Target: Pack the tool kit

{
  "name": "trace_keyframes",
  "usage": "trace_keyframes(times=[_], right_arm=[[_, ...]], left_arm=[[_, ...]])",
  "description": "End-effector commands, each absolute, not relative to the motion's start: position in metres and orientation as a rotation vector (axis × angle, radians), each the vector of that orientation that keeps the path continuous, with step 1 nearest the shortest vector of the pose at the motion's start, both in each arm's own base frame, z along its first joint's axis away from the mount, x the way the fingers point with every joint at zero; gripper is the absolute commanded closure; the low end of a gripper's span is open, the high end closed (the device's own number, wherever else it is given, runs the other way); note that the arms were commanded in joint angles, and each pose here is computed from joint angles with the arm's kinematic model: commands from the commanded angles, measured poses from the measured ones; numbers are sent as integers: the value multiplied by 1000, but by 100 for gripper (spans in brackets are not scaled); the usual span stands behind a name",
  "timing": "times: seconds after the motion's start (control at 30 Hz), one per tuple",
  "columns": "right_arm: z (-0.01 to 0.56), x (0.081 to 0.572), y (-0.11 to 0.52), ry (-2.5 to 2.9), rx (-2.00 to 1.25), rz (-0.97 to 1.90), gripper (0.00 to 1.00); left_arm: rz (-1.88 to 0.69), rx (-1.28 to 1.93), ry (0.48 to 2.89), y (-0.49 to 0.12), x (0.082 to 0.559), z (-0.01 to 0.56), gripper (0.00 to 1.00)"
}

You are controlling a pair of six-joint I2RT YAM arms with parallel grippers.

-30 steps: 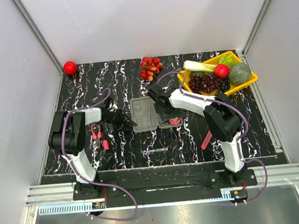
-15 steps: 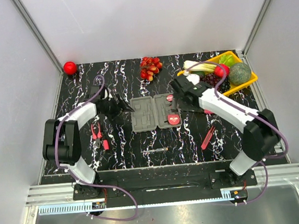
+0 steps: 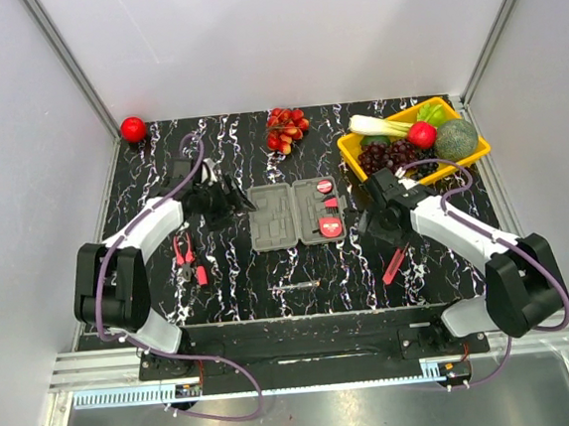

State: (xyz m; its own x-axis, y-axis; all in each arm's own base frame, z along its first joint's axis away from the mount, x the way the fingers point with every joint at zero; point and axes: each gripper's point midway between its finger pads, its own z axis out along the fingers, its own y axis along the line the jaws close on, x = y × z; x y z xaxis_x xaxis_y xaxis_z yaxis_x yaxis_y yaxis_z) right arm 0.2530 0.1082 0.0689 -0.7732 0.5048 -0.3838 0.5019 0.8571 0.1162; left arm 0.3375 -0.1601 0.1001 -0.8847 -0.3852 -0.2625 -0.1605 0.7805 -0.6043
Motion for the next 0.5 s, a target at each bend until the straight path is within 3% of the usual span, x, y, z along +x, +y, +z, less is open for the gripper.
trace_keyframes(times=[0.0, 0.23, 0.47], right_arm=[[100, 290, 173, 2538, 467, 500, 29], [97, 322, 227, 2583, 121, 512, 59], [63, 344, 229, 2686, 150, 343, 77]], left_arm=[[-845, -219, 2520, -183, 344, 128, 24], [-943, -137, 2540, -203, 339, 125, 46], [-971, -108, 2580, -210, 331, 114, 48]])
